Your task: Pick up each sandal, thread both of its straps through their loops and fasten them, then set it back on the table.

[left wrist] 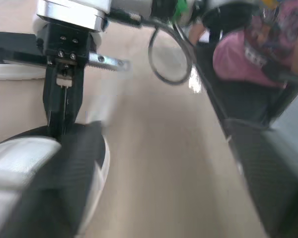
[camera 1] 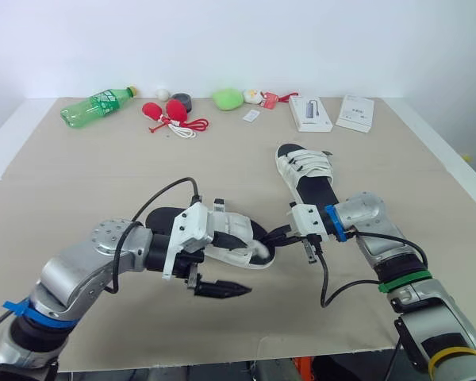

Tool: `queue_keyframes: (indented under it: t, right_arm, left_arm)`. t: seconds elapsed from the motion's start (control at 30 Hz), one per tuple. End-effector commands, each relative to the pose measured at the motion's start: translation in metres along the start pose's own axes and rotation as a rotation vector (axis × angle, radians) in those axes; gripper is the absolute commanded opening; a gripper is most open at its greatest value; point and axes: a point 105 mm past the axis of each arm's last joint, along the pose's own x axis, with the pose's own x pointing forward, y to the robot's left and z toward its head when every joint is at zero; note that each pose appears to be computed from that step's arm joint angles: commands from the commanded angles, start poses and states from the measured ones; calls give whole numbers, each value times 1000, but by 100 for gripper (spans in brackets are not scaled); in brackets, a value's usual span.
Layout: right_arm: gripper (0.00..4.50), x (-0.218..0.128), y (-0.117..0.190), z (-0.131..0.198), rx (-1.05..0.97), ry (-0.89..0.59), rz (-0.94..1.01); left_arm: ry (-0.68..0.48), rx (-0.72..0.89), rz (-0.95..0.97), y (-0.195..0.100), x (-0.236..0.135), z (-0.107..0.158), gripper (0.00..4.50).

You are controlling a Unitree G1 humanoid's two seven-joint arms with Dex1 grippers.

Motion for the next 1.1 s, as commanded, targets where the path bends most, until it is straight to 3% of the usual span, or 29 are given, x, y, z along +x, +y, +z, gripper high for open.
queue_keyframes:
  t: [0.03, 0.17, 0.27, 0.43, 0.6, 0.7, 1.07, 1.1]
  right_arm:
    - [0, 0, 11, -18, 52, 73, 49]
    - [0, -1, 12, -19, 55, 75, 51]
    - [0, 1, 12, -19, 56, 74, 54]
    - [0, 4, 12, -17, 53, 68, 58]
    - [0, 1, 11, -18, 53, 75, 56]
    - [0, 1, 12, -19, 55, 76, 56]
    - [0, 0, 12, -18, 58, 80, 54]
    - [0, -1, 12, -18, 58, 82, 54]
  left_arm:
    - [113, 175, 41, 4, -21, 0, 445]
    - [216, 357, 105, 17, -38, -3, 445]
    - [195, 528, 161, 29, -34, 2, 445]
    - [168, 773, 76, 18, -4, -8, 445]
    - [206, 990, -19, 9, 3, -30, 445]
    - [166, 1128, -36, 7, 8, -27, 445]
    - [32, 1250, -187, -13, 37, -23, 445]
    - [32, 1250, -191, -13, 38, -22, 422]
